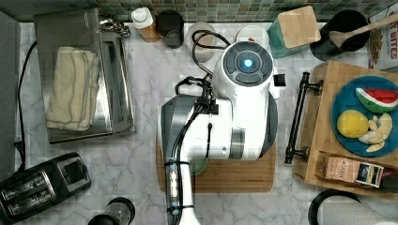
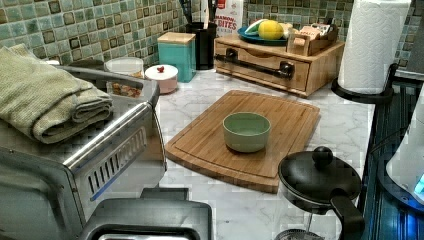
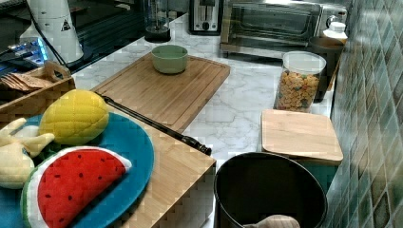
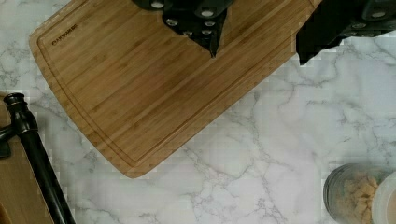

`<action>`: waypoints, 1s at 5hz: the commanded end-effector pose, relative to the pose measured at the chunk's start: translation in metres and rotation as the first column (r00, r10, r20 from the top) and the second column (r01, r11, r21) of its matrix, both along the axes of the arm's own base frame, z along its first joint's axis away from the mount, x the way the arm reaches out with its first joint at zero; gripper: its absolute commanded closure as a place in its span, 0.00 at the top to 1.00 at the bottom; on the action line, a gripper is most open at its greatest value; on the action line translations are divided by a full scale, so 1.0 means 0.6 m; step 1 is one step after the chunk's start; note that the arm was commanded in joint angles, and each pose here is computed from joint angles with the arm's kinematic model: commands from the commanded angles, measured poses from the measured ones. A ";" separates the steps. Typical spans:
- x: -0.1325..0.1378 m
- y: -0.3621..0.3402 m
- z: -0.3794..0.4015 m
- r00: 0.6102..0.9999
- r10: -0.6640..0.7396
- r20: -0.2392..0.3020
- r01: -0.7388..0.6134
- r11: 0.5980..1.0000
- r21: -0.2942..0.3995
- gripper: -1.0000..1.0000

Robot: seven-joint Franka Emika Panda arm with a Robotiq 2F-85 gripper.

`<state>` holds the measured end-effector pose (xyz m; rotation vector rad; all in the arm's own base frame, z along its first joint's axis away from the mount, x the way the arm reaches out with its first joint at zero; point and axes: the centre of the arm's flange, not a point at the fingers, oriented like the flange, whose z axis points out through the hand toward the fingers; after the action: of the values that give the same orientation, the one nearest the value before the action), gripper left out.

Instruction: Open the drawer.

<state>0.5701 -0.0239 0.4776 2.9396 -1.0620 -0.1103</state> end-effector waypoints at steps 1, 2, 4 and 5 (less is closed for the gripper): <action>0.000 0.000 0.000 1.000 0.001 0.000 -0.001 1.000 0.000 1.00; -0.010 -0.033 -0.017 0.993 0.120 0.017 -0.119 0.992 -0.030 1.00; 0.008 -0.120 -0.030 0.936 0.352 -0.015 -0.352 0.936 -0.020 1.00; 0.019 -0.164 -0.040 0.905 0.424 -0.032 -0.425 0.903 -0.055 1.00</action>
<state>0.5692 -0.0569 0.4268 3.0703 -0.3420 -0.2008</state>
